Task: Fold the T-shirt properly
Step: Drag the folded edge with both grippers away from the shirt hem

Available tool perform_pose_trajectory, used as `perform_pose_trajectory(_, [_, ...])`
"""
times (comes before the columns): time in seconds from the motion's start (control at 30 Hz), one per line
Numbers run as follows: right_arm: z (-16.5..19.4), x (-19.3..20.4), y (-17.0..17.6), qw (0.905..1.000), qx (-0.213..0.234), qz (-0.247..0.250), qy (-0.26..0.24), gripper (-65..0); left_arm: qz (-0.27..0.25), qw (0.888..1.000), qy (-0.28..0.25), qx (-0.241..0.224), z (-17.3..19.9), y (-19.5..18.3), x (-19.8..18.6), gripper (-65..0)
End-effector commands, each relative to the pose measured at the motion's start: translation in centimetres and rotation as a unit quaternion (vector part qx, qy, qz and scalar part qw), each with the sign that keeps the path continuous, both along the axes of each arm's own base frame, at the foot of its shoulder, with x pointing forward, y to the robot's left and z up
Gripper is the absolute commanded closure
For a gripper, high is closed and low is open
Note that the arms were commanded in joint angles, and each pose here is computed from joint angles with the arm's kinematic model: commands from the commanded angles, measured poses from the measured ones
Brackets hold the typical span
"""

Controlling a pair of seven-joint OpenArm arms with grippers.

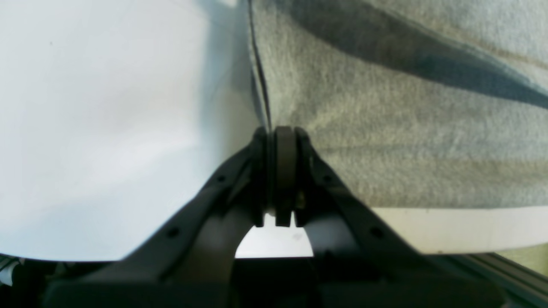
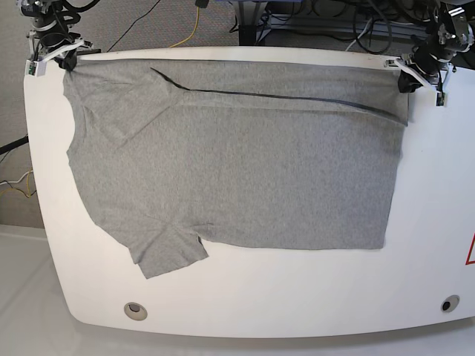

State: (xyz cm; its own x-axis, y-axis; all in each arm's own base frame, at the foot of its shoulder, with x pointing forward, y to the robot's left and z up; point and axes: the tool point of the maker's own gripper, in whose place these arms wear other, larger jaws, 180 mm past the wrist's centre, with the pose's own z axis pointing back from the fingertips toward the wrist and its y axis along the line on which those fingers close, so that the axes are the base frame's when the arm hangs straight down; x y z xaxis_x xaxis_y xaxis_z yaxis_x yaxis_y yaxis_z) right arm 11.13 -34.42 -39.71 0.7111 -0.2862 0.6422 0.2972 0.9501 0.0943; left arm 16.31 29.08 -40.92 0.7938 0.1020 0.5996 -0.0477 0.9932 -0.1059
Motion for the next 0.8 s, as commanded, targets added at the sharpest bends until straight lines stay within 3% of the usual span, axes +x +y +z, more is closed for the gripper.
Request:
perform_pose_trajectory(0.0, [1.5,0.6,-1.2,0.9995,-0.024,0.004,-0.019,0.0,-0.005,1.0,-0.008,0.006,0.5,0.2,0.2,0.0])
perform_pose_trajectory(0.77, [1.2,1.2,-0.4,0.999,-0.028,0.034,-0.007,0.0,-0.004,1.0,0.001,0.002,0.0,-0.3,-0.7,-0.5])
